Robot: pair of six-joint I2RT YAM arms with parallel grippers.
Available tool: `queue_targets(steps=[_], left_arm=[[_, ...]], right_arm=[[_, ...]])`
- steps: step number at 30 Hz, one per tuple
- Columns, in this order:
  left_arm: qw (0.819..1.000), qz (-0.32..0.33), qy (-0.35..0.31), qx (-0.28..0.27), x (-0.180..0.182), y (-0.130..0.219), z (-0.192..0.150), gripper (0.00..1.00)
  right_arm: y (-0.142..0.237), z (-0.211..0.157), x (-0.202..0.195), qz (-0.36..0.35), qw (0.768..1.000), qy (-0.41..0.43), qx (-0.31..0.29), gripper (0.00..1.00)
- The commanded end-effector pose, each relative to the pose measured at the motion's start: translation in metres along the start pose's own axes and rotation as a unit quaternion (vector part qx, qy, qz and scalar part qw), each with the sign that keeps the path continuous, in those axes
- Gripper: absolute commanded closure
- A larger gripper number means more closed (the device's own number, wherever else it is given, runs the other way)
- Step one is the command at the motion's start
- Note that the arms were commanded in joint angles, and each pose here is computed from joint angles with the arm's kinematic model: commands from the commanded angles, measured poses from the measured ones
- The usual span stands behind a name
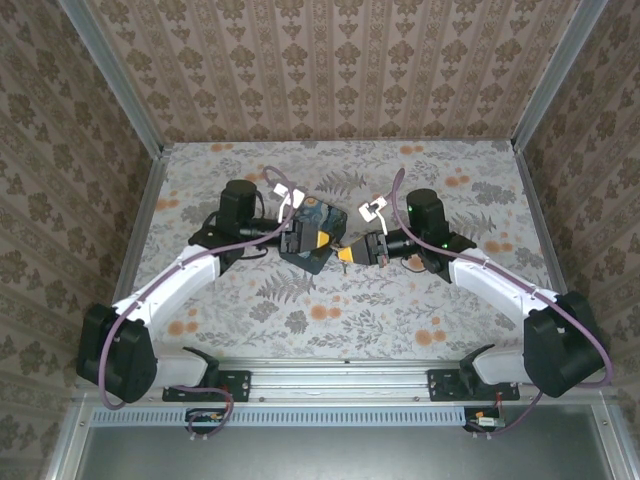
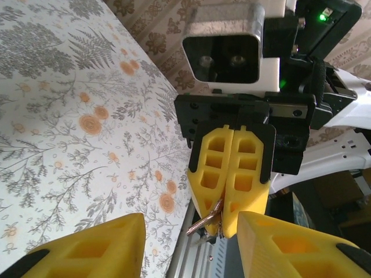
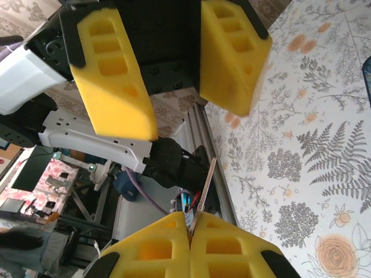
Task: Unlock a padlock with a key
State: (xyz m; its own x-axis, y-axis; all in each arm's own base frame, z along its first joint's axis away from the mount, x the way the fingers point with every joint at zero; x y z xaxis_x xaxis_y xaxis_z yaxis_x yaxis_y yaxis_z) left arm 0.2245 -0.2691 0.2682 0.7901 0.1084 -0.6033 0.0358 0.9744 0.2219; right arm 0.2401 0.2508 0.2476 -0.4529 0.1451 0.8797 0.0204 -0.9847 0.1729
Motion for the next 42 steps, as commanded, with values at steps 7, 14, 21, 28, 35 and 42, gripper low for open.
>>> queue_targets(steps=[7,14,21,28,35,42], left_arm=[[0.999,-0.034,-0.016,-0.002,-0.007,-0.014,0.002,0.56],[0.998,-0.053,-0.021,0.007,-0.015,-0.019,0.000,0.69],[0.998,-0.057,-0.022,0.008,-0.018,-0.018,-0.004,0.75],[0.998,-0.056,-0.020,0.006,-0.018,-0.014,-0.006,0.77],[0.998,-0.058,-0.020,0.005,-0.018,-0.012,-0.006,0.92],[0.999,-0.037,-0.010,-0.006,-0.015,-0.010,-0.004,1.00]], right_arm=[[0.002,0.004,0.018,0.033,0.999,0.018,0.011,1.00],[0.001,0.008,0.017,0.033,0.999,0.027,0.003,1.00],[0.000,0.010,0.014,0.030,0.999,0.027,0.000,1.00],[0.000,0.010,0.013,0.029,0.999,0.029,-0.001,1.00],[-0.001,0.012,0.010,0.025,0.999,0.028,-0.003,1.00],[0.002,0.017,0.005,0.011,1.000,0.018,-0.019,0.78]])
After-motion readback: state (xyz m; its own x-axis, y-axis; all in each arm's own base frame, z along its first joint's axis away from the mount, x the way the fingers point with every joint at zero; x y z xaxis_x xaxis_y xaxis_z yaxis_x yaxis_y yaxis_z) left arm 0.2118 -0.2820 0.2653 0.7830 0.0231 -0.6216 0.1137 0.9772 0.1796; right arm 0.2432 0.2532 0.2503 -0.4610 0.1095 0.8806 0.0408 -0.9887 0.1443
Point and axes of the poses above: each hand's point on the last joint's axis, 136 mm out from that joint toward the fingers, its own y axis back along the fingers, its own x axis along the line the jaws close on, z = x × y, the point moved 3 cm from there along y, back along the fingers, and after that the axes turned 11 degrees about -y, right-handed, at the moved point
